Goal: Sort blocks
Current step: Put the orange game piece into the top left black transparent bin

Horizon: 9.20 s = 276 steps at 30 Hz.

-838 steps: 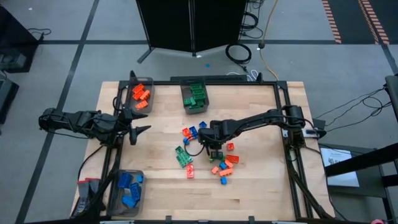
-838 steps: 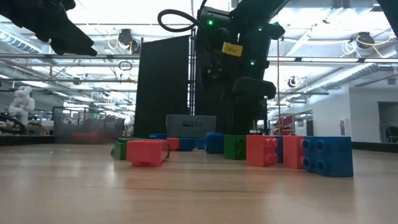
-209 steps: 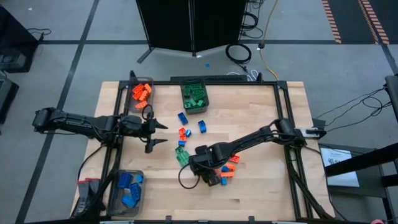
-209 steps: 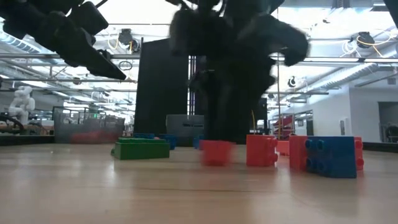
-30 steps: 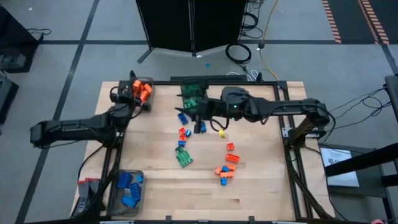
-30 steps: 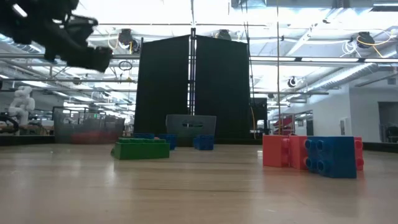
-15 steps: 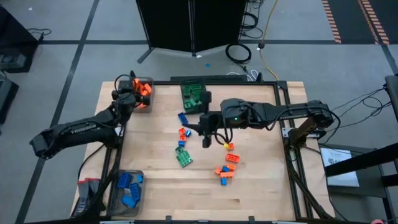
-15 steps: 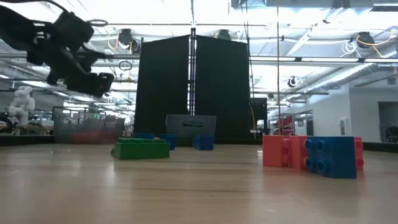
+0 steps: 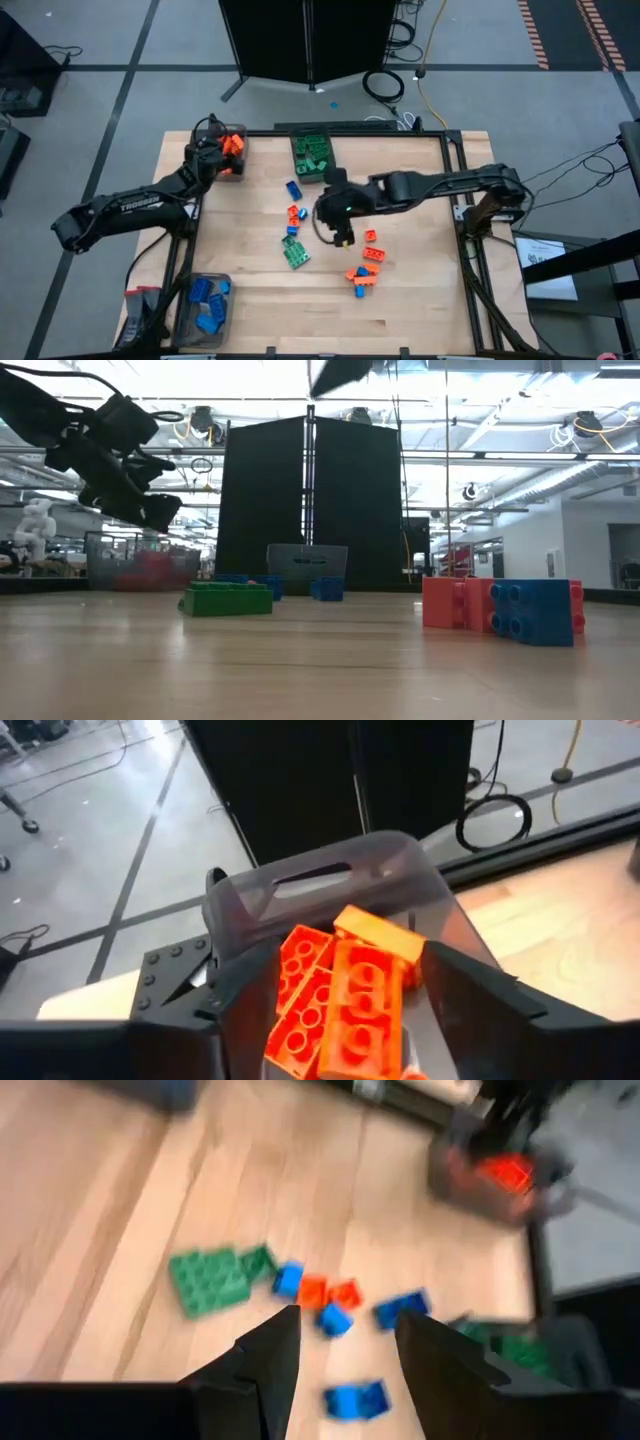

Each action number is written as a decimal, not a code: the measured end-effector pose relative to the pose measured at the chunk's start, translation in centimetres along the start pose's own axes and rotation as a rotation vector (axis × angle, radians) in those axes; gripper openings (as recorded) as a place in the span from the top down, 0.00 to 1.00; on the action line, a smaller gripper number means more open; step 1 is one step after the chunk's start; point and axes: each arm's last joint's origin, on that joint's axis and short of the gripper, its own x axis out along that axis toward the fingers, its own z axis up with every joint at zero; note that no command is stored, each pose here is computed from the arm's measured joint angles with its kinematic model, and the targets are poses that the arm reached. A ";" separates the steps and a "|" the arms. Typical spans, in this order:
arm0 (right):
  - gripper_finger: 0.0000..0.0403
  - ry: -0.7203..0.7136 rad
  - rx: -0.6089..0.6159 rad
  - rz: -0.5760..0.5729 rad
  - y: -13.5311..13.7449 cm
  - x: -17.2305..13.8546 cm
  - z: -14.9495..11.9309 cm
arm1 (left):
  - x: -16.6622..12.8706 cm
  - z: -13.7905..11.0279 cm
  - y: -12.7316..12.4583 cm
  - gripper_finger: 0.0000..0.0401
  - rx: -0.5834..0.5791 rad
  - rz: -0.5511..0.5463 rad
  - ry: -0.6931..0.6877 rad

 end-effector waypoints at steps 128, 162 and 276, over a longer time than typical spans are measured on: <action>0.70 -0.837 0.231 -0.042 -5.6 5.2 -1.3 | -13.0 3.0 -6.7 0.35 1.296 -0.474 -1.451; 0.70 -0.894 0.189 0.024 -5.4 4.9 -1.0 | -13.5 3.3 -9.6 0.35 1.307 -0.174 -1.694; 0.70 -0.881 0.202 0.044 -5.8 8.2 -1.9 | -12.8 4.5 -11.4 0.59 1.147 -0.531 -1.405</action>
